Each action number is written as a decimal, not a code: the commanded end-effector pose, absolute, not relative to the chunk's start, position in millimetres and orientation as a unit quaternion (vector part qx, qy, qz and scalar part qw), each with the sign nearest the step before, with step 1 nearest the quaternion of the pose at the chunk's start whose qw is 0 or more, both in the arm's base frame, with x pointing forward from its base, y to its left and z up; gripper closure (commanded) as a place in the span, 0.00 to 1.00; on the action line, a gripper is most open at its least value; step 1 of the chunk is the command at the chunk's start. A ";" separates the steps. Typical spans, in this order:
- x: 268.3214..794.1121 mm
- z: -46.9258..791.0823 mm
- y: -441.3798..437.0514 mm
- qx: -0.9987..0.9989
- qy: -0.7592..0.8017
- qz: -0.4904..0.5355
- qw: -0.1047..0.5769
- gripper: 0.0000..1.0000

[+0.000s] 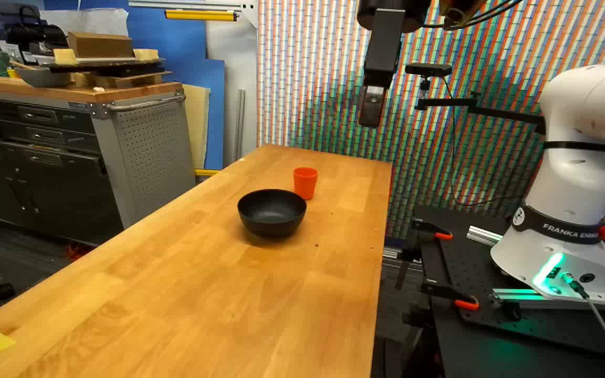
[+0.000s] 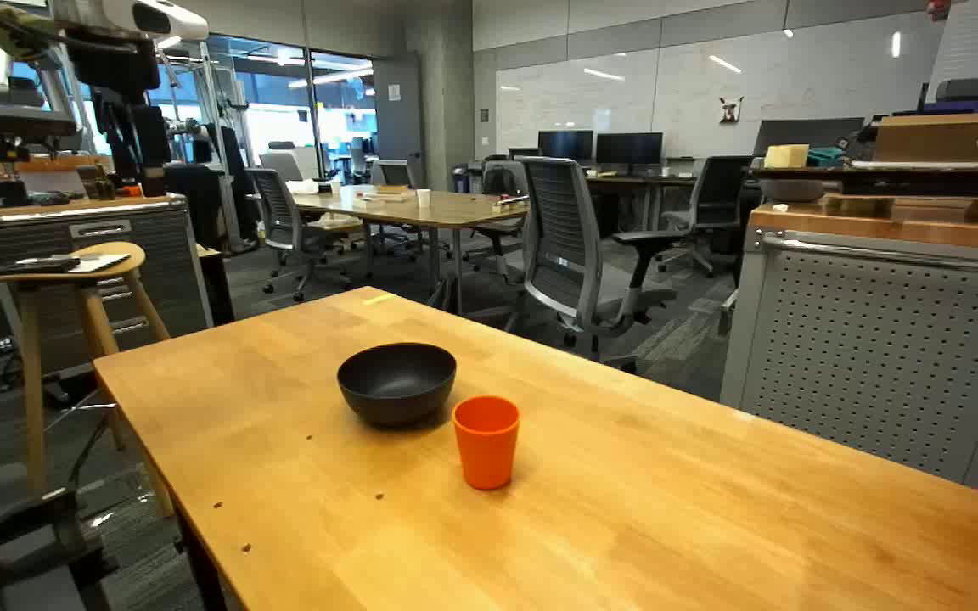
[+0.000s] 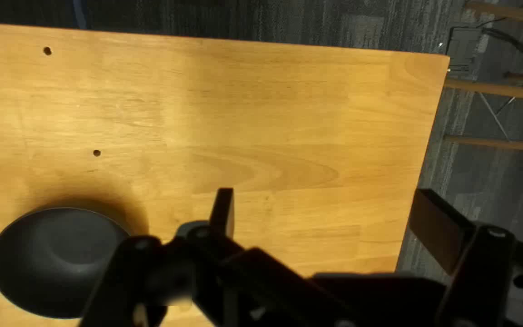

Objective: Put the cup in the bowl

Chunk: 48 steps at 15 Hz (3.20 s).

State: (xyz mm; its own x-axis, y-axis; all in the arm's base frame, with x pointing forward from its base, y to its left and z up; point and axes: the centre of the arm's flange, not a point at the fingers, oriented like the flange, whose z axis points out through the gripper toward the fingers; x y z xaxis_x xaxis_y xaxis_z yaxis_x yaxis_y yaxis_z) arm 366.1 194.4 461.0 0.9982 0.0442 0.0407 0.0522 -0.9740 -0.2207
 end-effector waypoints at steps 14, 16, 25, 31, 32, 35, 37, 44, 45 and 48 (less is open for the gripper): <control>426.5 521.5 110.6 -0.981 0.048 -0.139 0.128 0.00; 447.1 540.8 60.2 -0.971 0.090 -0.185 0.124 0.00; 424.5 513.1 -135.2 -0.923 0.286 -0.259 -0.012 0.00; 394.7 456.7 -161.3 -0.932 0.323 -0.153 -0.065 0.00; 390.0 448.9 -160.6 -0.932 0.330 -0.131 -0.068 0.00; 399.3 443.9 -160.0 -0.931 0.336 -0.120 -0.082 0.00; 418.8 423.9 -159.9 -0.930 0.337 -0.111 -0.096 0.00; 465.7 358.9 -147.4 -0.937 0.324 -0.070 -0.110 0.00; 471.5 350.2 -147.6 -0.938 0.324 -0.062 -0.109 0.00; 488.2 322.2 -145.7 -0.941 0.321 -0.038 -0.100 0.00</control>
State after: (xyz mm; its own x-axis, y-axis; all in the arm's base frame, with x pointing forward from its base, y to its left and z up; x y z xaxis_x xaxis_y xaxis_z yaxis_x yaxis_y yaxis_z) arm 457.5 -142.5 341.9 0.7936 -0.5883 0.1554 -0.6078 -0.7780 0.1588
